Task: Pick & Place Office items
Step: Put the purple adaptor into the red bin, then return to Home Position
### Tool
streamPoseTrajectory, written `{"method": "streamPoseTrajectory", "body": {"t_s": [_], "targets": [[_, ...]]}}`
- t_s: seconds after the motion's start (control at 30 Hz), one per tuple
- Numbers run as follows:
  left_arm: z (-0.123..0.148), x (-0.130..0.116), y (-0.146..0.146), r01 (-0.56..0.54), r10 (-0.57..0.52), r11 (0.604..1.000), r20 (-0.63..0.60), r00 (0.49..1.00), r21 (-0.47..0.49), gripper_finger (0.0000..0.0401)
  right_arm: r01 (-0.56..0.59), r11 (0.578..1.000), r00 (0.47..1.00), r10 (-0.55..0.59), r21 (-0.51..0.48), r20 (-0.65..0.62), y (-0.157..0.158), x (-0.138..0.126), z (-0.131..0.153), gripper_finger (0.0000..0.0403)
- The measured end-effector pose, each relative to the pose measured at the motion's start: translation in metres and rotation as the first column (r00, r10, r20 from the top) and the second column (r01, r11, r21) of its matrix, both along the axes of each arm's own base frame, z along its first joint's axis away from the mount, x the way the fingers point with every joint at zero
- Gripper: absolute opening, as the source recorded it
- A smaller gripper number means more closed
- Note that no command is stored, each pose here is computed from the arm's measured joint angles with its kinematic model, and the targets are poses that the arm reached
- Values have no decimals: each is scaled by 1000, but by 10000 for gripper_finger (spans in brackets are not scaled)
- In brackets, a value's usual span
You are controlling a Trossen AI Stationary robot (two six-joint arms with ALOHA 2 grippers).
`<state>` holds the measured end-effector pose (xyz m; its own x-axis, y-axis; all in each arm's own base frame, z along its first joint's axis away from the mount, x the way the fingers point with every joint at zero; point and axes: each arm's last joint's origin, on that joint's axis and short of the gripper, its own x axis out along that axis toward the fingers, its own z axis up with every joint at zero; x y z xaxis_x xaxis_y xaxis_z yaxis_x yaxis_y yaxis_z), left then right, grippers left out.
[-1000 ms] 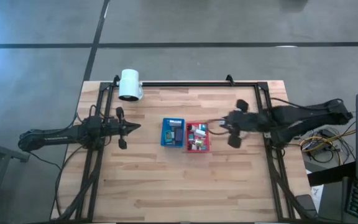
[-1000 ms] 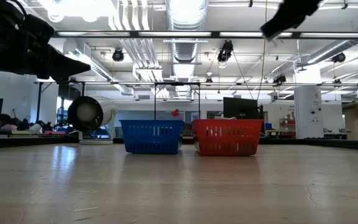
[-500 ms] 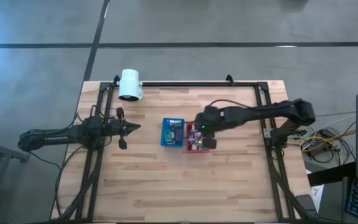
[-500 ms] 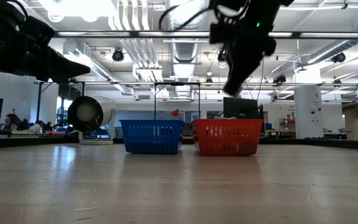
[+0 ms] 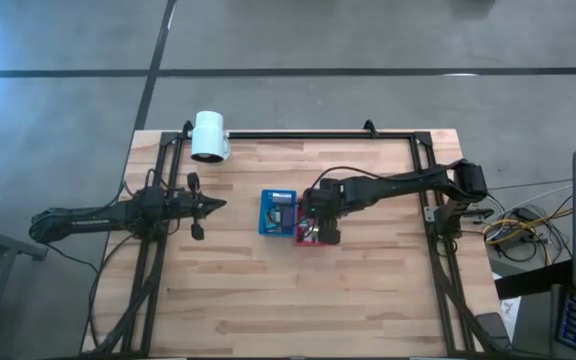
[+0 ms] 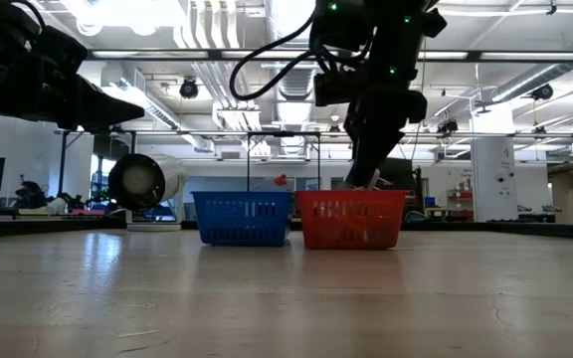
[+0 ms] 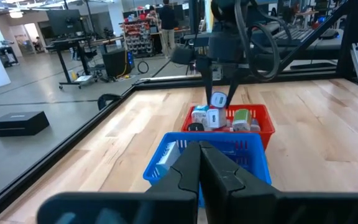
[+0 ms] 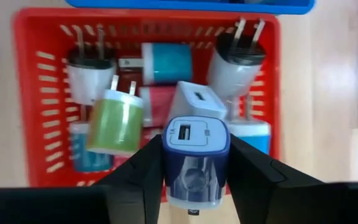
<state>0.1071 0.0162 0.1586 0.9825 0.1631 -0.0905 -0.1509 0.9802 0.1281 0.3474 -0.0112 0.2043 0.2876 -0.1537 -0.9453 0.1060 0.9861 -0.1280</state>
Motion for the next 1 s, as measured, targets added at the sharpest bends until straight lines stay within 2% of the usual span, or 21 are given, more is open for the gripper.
{"method": "streamPoseTrajectory", "body": {"t_s": [0.4, 0.57, 0.73, 0.83, 0.9, 1.0], "targets": [[0, 0, 0, 0, 0, 1000, -5, 1000, -2, 9, -24, 1000, 996, 24, 10, 85, 1, 3, 12, 218], [-1, 0, 0, 0, 0, 1000, -8, 1000, -3, 9, -39, 999, 986, 37, 8, 160, 2, -3, 31, 233], [-1, 0, 0, 0, 0, 1000, -11, 1000, -3, 9, -39, 999, 967, 37, 4, 252, 2, -17, 61, 231], [-1, 0, 0, 0, 0, 1000, -11, 1000, -3, 10, -71, 997, 922, 73, -20, 381, 7, -33, 85, 225], [-1, 0, 0, -3, 2, 1000, -7, 1000, -29, 10, -102, 993, 857, 117, -57, 502, 11, -50, 103, 220], [3, 0, 0, -13, 19, 993, 50, 999, -113, 10, -28, 990, 755, 111, -137, 646, 13, -84, 122, 207]]}}
